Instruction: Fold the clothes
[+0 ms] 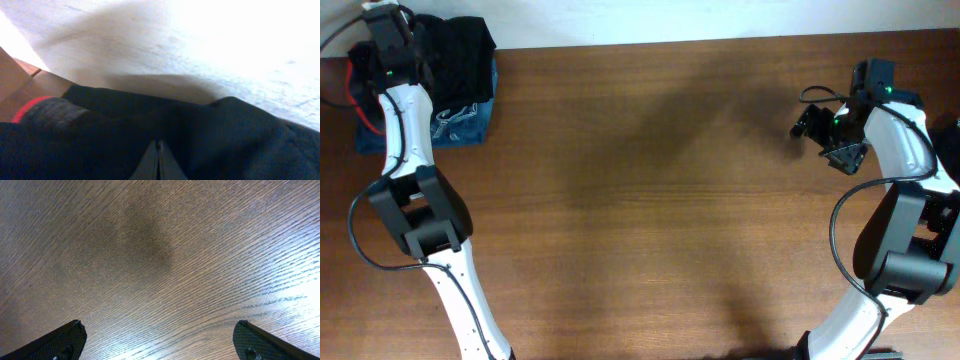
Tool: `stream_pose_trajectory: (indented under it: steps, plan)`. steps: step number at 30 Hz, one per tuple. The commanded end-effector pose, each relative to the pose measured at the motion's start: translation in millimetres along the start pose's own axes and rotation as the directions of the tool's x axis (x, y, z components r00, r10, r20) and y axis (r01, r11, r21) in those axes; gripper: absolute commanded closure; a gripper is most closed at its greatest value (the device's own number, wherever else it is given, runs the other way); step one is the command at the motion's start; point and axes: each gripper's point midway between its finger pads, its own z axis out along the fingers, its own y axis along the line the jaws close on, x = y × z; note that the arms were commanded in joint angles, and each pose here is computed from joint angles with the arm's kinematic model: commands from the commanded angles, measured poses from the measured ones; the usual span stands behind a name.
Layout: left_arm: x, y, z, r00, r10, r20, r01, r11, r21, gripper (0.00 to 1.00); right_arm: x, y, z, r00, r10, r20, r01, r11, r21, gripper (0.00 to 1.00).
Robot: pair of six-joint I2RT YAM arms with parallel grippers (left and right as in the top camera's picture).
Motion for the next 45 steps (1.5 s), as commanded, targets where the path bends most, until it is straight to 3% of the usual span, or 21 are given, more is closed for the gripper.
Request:
stream_pose_trajectory:
  steps: [1, 6, 14, 17, 24, 34, 38, 45]
  plan:
    - [-25.3, 21.1, -12.4, 0.999, -0.026, 0.041, 0.028, 0.999, -0.038, 0.99, 1.0, -4.4, 2.9, 1.0, -0.005, -0.005, 0.005, 1.0, 0.013, 0.01]
    - [-8.4, 45.5, 0.1, 0.999, -0.037, 0.012, 0.037, 0.997, -0.072, 0.99, 0.8, -4.5, 2.9, 1.0, -0.005, -0.005, 0.005, 1.0, 0.013, 0.01]
    - [68.6, 67.8, 35.9, 0.99, -0.038, -0.133, 0.023, 0.994, -0.11, 0.99, 0.9, -4.3, 2.9, 1.0, -0.005, -0.005, 0.005, 1.0, 0.013, 0.01]
    - [80.8, 67.1, 41.4, 0.988, -0.036, -0.15, 0.02, 0.994, -0.11, 0.99, 1.0, -4.4, 2.9, 1.0, -0.005, -0.005, 0.005, 1.0, 0.013, 0.01]
    - [57.1, 65.3, 36.7, 0.994, -0.039, -0.101, 0.029, 0.994, -0.106, 0.98, 1.0, -4.4, 2.9, 1.0, -0.005, -0.005, 0.005, 1.0, 0.013, 0.01]
    - [-37.2, 31.7, -7.4, 0.997, -0.037, 0.07, 0.041, 0.998, -0.049, 0.99, 0.9, -4.3, 2.9, 1.0, -0.005, -0.005, 0.005, 1.0, 0.013, 0.01]
    - [-34.1, 10.0, -10.8, 0.998, -0.025, 0.053, 0.026, 1.0, -0.009, 0.99, 1.0, -4.4, 2.9, 1.0, -0.005, -0.005, 0.005, 1.0, 0.013, 0.01]
    - [0.9, -27.0, 5.8, 1.0, 0.003, 0.011, -0.004, 0.999, 0.032, 0.99, 1.0, -4.4, 2.9, 1.0, -0.005, -0.005, 0.005, 1.0, 0.013, 0.01]
